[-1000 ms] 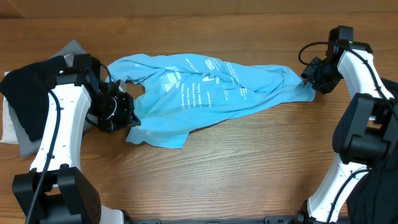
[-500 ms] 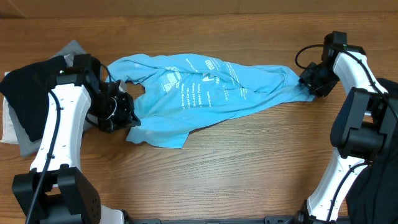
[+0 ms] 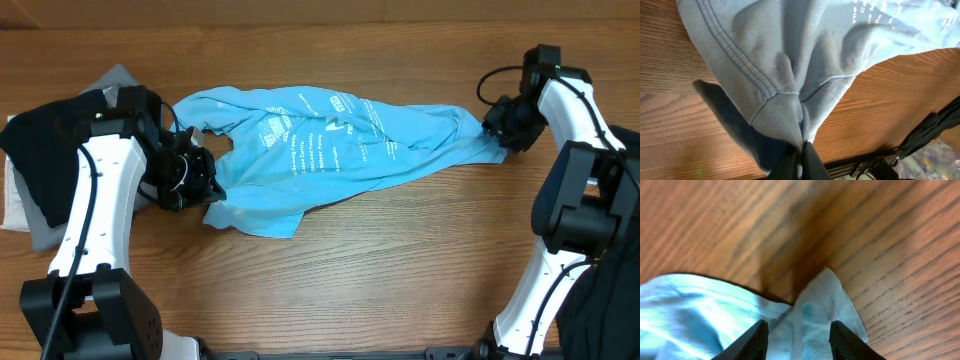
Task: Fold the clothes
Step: 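Grasp the T-shirt's right corner with the right gripper, then lift the T-shirt with both grippers and swing it up and away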
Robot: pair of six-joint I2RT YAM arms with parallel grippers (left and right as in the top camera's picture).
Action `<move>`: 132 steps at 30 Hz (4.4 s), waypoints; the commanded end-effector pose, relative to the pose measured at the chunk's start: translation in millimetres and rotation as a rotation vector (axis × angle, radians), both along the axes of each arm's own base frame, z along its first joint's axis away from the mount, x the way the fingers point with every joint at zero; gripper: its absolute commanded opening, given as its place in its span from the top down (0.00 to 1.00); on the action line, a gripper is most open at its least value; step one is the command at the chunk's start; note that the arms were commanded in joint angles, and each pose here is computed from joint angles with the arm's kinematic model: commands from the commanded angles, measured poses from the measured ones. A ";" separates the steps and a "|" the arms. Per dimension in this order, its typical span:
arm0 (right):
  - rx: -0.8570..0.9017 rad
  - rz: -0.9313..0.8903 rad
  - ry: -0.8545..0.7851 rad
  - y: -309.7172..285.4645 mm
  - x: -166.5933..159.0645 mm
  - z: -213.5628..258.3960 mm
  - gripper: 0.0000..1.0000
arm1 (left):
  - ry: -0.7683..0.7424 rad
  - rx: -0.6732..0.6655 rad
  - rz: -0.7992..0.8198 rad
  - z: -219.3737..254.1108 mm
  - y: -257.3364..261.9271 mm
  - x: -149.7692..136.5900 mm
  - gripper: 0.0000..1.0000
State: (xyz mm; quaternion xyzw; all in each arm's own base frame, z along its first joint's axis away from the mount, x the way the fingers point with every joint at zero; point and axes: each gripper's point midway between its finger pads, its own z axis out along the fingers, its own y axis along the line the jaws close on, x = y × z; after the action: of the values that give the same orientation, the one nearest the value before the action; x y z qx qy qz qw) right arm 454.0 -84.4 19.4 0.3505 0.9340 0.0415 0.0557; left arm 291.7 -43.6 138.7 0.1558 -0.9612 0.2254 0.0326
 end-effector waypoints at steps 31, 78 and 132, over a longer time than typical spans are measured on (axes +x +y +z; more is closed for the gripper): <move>-0.004 -0.019 -0.015 -8.5 0.7 13.7 0.84 | -0.054 -0.013 -0.012 10.9 -2.1 5.4 0.96; -0.008 0.004 0.016 1.5 -6.8 -0.7 0.70 | -0.061 -0.012 -0.012 10.9 -1.9 7.0 0.96; -0.401 -0.089 -0.889 -55.0 -121.6 463.8 0.96 | -1.019 -0.009 -0.004 334.7 11.2 49.8 0.96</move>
State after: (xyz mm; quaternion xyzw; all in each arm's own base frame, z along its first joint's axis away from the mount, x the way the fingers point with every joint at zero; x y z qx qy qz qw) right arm 317.7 -128.9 495.7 0.3168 0.7846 0.0127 0.5329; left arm 334.7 -36.3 478.9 0.0211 -0.8486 0.2891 -0.4426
